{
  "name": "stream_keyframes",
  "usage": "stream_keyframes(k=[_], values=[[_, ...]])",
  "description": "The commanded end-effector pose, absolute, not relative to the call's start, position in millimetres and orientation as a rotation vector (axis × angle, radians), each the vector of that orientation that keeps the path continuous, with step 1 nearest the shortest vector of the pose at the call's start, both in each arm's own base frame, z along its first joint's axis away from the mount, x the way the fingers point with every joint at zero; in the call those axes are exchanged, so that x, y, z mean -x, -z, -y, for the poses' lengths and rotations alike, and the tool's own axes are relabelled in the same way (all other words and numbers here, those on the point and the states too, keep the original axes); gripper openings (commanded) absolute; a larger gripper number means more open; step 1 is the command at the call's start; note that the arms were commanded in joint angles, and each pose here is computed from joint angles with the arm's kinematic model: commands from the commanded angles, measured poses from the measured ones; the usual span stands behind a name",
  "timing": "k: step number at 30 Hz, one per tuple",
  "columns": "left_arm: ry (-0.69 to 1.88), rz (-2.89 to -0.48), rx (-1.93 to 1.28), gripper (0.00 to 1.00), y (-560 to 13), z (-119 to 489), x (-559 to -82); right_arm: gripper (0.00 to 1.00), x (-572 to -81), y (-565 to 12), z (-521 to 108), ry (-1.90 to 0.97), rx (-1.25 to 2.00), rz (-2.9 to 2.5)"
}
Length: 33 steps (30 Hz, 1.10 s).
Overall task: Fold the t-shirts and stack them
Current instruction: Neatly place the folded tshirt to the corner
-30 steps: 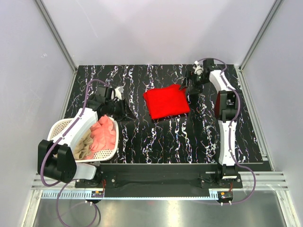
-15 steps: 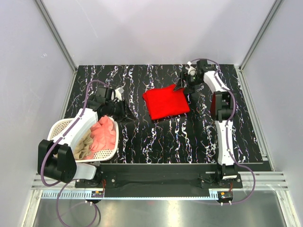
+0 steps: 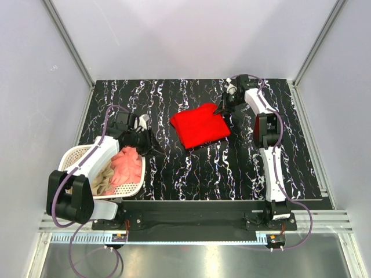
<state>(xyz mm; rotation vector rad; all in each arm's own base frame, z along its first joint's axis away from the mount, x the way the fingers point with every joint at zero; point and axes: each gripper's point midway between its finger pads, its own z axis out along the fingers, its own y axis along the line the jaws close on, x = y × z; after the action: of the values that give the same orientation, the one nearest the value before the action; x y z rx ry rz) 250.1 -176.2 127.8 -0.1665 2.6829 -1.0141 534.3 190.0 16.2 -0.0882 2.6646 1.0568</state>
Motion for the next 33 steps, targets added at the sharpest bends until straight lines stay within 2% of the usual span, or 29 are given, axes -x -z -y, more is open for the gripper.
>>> stream_keyframes(k=[1,5,15,22,27,31,33], values=[[1.072,-2.63,0.123,0.36,-137.5,180.0,-248.5,0.0,-545.2,-14.9,-181.9,-0.881,0.038,-2.683],[1.041,-2.646,0.121,0.36,-136.2,175.2,-245.8,0.0,-562.4,-44.7,-162.6,-0.701,0.002,-2.619],[0.929,-2.718,0.109,0.36,-122.5,160.6,-234.5,0.0,-592.0,-96.0,-44.0,0.119,0.212,-2.479],[0.83,-2.82,0.129,0.35,-108.8,147.7,-218.8,0.0,-616.7,-125.6,43.8,0.232,0.246,-2.379],[0.857,-2.829,0.184,0.36,-102.8,151.7,-221.3,0.0,-632.2,-131.2,88.0,0.326,0.265,-2.317],[0.855,-2.841,0.213,0.35,-103.8,153.4,-228.3,0.0,-636.4,-131.8,139.8,0.333,0.128,-2.287],[0.852,-2.849,0.225,0.35,-103.4,154.2,-232.0,0.0,-642.6,-131.7,143.5,0.292,0.107,-2.256]])
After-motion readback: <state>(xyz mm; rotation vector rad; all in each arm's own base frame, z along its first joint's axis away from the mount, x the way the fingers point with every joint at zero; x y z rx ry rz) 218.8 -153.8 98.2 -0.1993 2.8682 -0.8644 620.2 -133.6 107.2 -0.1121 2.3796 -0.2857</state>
